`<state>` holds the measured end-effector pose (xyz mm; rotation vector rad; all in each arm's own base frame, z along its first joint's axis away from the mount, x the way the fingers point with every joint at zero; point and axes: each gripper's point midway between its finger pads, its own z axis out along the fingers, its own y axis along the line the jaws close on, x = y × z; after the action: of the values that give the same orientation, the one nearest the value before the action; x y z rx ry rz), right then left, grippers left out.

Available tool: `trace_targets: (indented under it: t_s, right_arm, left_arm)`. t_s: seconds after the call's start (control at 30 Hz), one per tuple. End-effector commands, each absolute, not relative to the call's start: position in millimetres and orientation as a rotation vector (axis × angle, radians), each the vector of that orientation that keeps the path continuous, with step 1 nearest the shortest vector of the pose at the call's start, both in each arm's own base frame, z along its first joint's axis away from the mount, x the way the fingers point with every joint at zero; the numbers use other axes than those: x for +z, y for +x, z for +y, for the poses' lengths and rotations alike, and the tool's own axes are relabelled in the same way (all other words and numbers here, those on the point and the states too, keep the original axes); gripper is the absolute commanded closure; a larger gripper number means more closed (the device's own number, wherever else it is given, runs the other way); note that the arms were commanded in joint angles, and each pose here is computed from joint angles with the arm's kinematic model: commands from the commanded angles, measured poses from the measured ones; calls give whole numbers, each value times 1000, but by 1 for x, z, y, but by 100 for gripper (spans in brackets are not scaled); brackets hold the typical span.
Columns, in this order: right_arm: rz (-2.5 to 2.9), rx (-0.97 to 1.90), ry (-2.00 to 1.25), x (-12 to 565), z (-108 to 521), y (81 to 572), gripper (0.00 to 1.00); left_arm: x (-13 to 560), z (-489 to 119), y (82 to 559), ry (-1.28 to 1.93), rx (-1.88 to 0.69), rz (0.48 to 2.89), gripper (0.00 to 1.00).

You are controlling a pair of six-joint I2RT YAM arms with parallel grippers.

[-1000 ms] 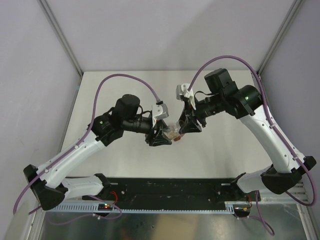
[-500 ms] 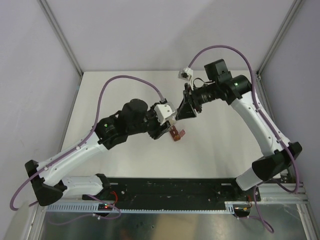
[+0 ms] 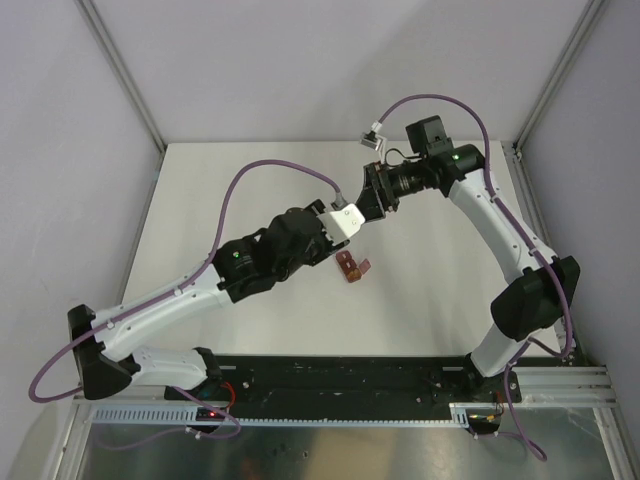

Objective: Sort the pills into containers

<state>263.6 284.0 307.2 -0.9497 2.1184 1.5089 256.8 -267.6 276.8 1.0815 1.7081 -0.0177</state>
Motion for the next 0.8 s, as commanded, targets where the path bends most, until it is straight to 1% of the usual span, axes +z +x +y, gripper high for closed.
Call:
trace_targets:
  t_s: [0.0,0.13,0.27,0.4,0.53,0.77]
  right_arm:
    - [1991,1405,-985,340,269,258,24]
    - [1907,1273,-1035,356,253,250,17]
    - [1791,1159,-1121,372,242,234,13]
    - [1667,1044,-1254,382,239,210,11]
    - [1591,969,-1381,379,242,187,11]
    - [1554,992,-1481,369,250,167,11]
  left_arm:
    - [299,-266,258,1025,-34,1633,100]
    - [302,-274,243,1081,-153,1604,100]
    - [306,-283,221,1162,-354,1598,100]
    - [312,-295,184,1278,-652,1571,100]
    - [320,-300,154,1355,-892,1543,100]
    - [326,-304,135,1399,-1114,1543,100]
